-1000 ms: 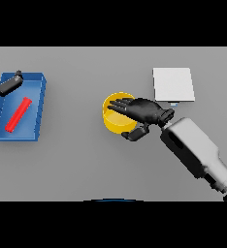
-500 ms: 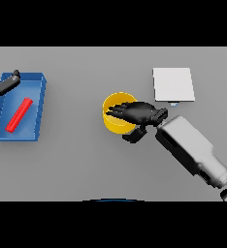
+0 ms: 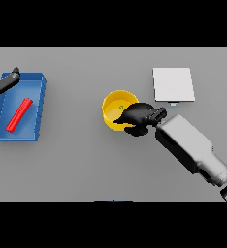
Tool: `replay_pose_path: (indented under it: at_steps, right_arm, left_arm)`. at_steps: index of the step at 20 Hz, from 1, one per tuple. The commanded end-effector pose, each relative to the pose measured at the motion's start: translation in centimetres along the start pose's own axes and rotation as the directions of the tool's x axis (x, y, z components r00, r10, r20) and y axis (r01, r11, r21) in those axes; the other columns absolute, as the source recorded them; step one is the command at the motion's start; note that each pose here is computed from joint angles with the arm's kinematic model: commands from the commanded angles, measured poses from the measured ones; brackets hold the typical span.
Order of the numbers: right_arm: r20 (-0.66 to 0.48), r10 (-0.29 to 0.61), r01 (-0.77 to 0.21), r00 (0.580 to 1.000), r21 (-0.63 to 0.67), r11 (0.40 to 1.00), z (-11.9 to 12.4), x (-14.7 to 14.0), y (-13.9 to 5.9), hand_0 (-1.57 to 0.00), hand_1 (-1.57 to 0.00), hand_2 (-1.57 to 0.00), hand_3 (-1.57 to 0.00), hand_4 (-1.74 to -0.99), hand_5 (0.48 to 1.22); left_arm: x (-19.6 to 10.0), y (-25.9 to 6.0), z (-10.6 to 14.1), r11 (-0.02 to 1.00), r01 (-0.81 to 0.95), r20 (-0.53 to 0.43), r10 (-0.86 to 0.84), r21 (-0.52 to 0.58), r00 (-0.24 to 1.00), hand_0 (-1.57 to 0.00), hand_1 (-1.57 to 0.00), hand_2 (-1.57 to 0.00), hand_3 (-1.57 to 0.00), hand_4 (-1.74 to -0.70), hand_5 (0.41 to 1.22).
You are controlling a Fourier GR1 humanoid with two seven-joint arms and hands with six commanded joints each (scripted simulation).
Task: Pick up the red beaker and tilt it to pour out 1 green nut into yellow bowl. Pick up the yellow bowl and place it on the metallic measuring scale.
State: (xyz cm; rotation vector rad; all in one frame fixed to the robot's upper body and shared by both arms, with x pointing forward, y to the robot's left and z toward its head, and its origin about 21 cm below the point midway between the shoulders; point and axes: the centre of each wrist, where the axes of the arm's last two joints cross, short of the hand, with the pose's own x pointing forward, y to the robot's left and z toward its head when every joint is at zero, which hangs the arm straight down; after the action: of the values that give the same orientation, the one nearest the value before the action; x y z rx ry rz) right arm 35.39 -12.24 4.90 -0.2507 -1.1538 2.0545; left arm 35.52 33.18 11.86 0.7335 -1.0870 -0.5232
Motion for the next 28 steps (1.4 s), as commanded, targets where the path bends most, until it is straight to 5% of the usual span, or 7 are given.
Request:
replay_pose_path:
  at_steps: [1,6,11,14,19,28]
  right_arm:
    - [-0.007,-0.006,0.006,1.0,0.004,1.0,0.1,0.1,0.1,-1.22,-1.2,-1.18,-0.93,-1.628,1.137]
    - [-0.004,-0.022,0.022,1.0,0.006,1.0,0.6,-0.1,0.0,-1.46,-1.45,-1.39,-1.17,-1.703,1.193]
    - [0.019,-0.025,0.025,1.0,-0.021,0.999,2.1,-0.1,-1.8,-1.53,-1.53,-1.49,-1.19,-1.729,1.212]
    - [-0.003,-0.004,0.004,1.0,-0.043,0.999,3.9,-0.1,-3.4,-1.55,-1.55,-1.51,-1.38,-1.731,1.216]
    - [-0.071,0.014,-0.021,0.997,-0.102,0.995,6.3,0.1,-6.4,-1.56,-1.56,-1.55,-1.29,-1.723,1.219]
    - [-0.17,0.03,-0.06,0.985,-0.178,0.982,9.4,-3.3,-8.3,-1.57,-1.57,-1.57,-1.3,-1.72,1.221]
  left_arm:
    - [-0.1,-0.1,0.2,1.0,0.0,0.001,0.0,-0.002,1.0,0.0,0.0,0.0,0.0,-0.8,0.727]
    - [-0.7,0.0,0.3,1.0,0.002,0.001,-0.002,-0.001,1.0,0.0,0.0,0.0,0.0,-0.8,0.726]
    - [-0.2,-0.2,0.4,1.0,0.01,0.011,-0.01,0.0,1.0,0.0,0.0,0.0,0.0,-0.8,0.724]
    - [-0.2,-0.2,0.3,1.0,0.016,0.003,-0.016,-0.006,1.0,0.0,0.0,0.0,0.0,-0.8,0.721]
    - [-0.1,0.1,0.6,1.0,0.007,0.013,-0.007,-0.012,1.0,0.0,0.0,0.0,0.0,-0.8,0.723]
    - [-0.2,0.3,1.1,1.0,0.009,0.015,-0.01,0.006,1.0,0.0,0.0,0.0,0.0,-0.81,0.742]
